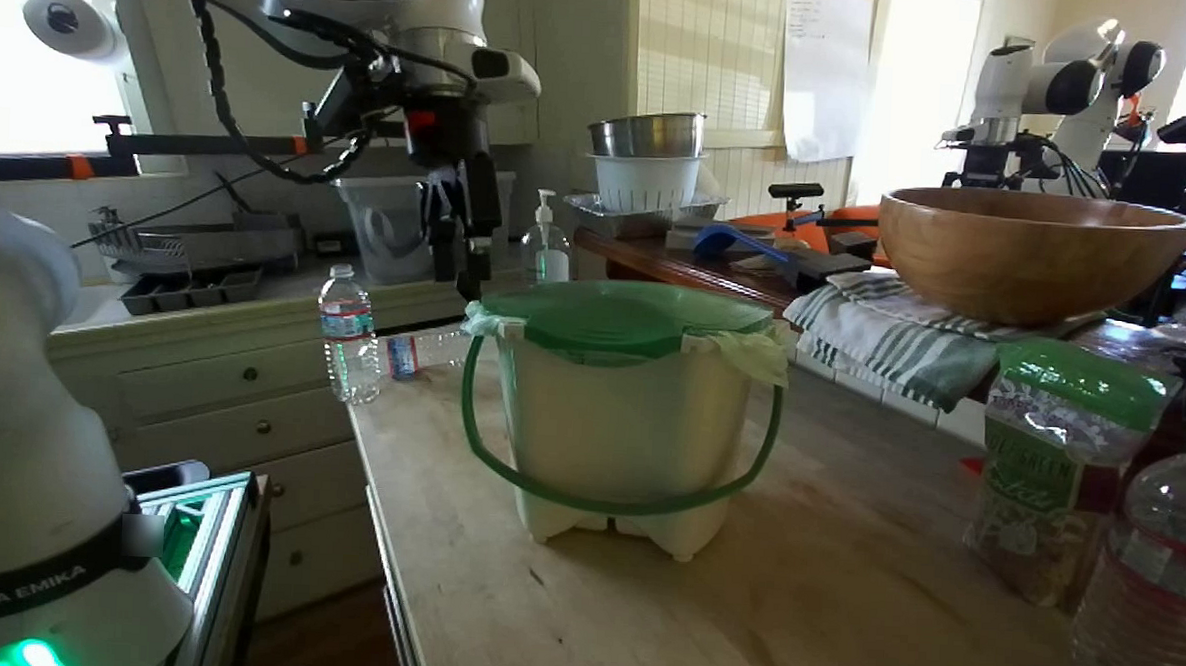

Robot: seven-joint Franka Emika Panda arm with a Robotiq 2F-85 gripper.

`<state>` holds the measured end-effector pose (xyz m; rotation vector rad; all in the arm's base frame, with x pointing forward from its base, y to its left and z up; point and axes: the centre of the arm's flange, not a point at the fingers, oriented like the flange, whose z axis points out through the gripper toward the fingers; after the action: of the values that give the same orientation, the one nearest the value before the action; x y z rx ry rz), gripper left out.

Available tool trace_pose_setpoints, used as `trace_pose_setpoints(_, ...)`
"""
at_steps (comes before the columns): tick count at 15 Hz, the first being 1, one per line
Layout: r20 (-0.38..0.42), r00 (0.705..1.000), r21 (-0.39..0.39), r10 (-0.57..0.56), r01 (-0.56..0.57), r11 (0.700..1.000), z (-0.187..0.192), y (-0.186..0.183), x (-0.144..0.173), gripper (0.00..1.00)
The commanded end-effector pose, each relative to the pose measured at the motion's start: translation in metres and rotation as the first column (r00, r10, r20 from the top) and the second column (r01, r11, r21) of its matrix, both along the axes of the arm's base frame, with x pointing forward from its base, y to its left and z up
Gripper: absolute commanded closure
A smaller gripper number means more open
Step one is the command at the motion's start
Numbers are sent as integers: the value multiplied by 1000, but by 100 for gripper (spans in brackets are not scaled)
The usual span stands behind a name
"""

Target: Push the bucket to the right

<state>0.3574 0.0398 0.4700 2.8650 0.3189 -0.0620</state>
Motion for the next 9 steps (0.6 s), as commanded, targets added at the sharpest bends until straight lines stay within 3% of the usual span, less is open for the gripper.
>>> trace_pose_setpoints(1, 32, 982, 59, -186, 184, 981, 3, -15, -8, 0)
trace_pose_setpoints(6, 41, 912, 130, -408, 400, 907, 0, -38, -7, 0)
trace_pose_setpoints(9, 18, 907, 123, -420, 415, 902, -10, -46, -4, 0)
